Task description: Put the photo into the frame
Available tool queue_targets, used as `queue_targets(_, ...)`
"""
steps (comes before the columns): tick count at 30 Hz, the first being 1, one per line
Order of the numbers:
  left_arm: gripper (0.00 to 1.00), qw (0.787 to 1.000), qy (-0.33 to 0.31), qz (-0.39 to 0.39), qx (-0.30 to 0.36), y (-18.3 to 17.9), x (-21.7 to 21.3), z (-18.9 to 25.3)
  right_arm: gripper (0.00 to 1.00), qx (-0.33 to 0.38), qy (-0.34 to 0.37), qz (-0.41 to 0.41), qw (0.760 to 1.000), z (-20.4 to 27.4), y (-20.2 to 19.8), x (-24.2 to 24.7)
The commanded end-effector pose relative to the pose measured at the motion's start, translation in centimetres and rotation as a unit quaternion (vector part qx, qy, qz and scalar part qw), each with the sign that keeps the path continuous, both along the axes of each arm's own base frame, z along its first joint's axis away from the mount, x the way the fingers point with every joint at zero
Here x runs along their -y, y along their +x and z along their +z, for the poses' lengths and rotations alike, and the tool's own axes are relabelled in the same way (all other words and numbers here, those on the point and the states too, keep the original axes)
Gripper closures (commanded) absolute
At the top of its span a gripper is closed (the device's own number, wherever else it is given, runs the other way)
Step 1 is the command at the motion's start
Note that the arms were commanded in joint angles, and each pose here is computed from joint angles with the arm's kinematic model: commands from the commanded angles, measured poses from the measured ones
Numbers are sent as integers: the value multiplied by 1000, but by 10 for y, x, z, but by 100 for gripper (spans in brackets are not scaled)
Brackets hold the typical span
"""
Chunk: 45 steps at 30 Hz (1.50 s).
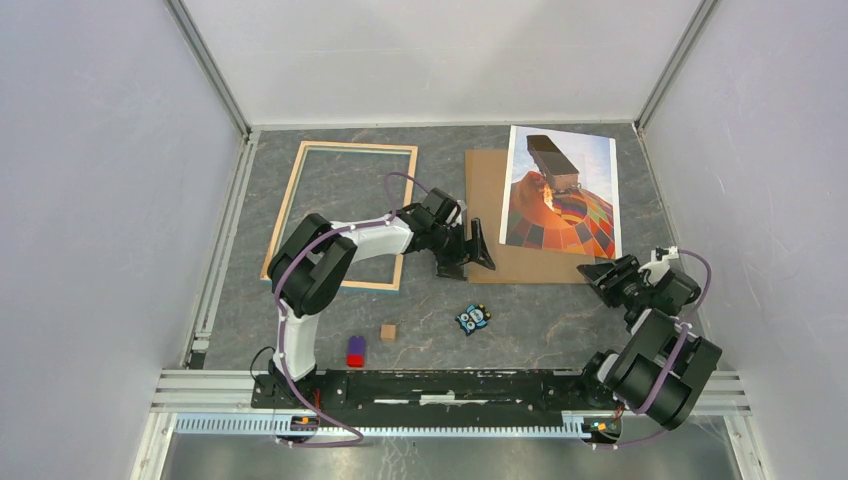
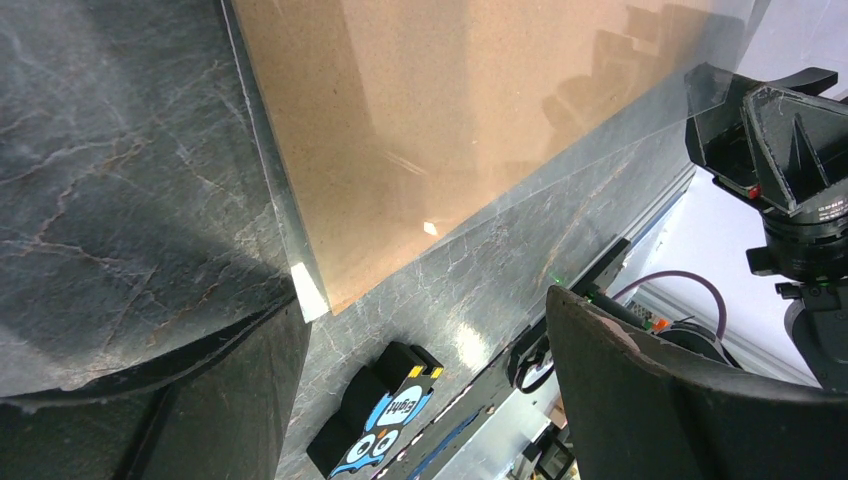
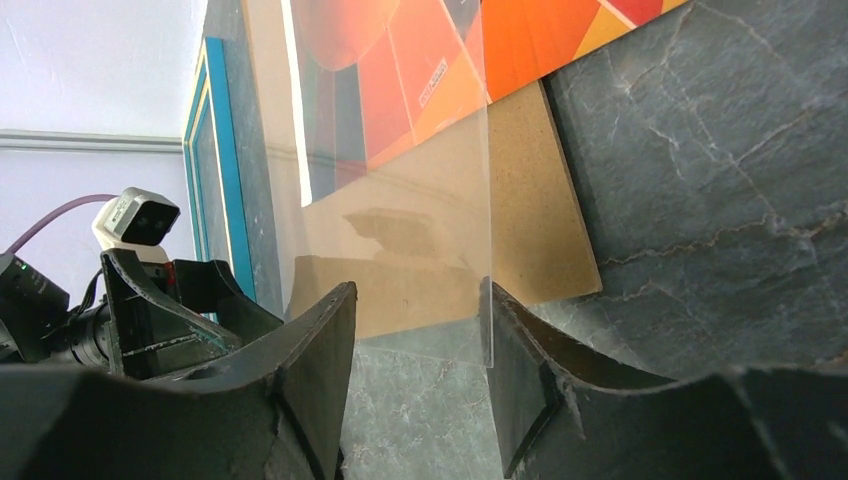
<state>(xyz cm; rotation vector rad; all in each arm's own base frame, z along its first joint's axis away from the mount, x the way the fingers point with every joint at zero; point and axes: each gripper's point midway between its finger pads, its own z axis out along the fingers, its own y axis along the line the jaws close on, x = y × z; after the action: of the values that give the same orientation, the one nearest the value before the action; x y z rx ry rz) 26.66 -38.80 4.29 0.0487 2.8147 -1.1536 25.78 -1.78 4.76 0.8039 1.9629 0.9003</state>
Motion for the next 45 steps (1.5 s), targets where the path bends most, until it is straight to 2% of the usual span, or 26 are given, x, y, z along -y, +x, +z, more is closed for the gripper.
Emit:
queue_targets(1, 6, 999, 28, 0, 17, -1, -11, -8, 47, 51, -17, 14, 998, 11, 10, 1)
queue_targets(6, 6, 999, 27, -1, 25, 1, -11, -5, 59, 74, -38, 6, 997, 14, 18, 4)
queue_targets(11, 4, 999, 20, -4, 42, 2, -11, 6, 75, 51, -63, -19, 997, 4, 22, 14)
queue_targets(20, 0, 989, 30, 7, 142, 26, -28, 61, 100, 39, -94, -8, 995, 7, 26, 21)
queue_targets(23, 0, 985, 17, 27, 170, 39, -39, 88, 100, 59, -92, 0, 994, 20, 30, 18)
queue_targets(27, 0, 970, -8, 17, 242, 46, -45, 135, 100, 68, -140, -6, 988, 43, 37, 31)
queue_targets(31, 0, 945, -44, -20, 323, 37, -43, 183, 100, 71, -152, -18, 986, 71, 45, 38)
queue_targets(35, 0, 922, -96, -77, 367, 11, -10, 213, 100, 87, -134, -9, 987, 90, 47, 26)
queue_targets(37, 0, 907, -94, -101, 398, -4, 12, 216, 100, 101, -132, -2, 986, 99, 47, 21)
queue_targets(38, 0, 896, -69, -96, 427, -5, 20, 214, 100, 106, -133, -1, 985, 104, 47, 20)
queue_targets(39, 0, 876, -47, -105, 468, -13, 31, 211, 100, 110, -136, 0, 985, 109, 46, 19)
queue_targets(42, 0, 794, -7, -102, 599, -31, 62, 206, 100, 113, -152, 3, 982, 120, 44, 19)
queue_targets(43, 0, 774, 0, -98, 626, -34, 69, 205, 100, 113, -156, 3, 981, 122, 44, 19)
queue_targets(45, 0, 748, 28, -126, 651, -41, 86, 191, 100, 111, -164, 0, 980, 127, 42, 20)
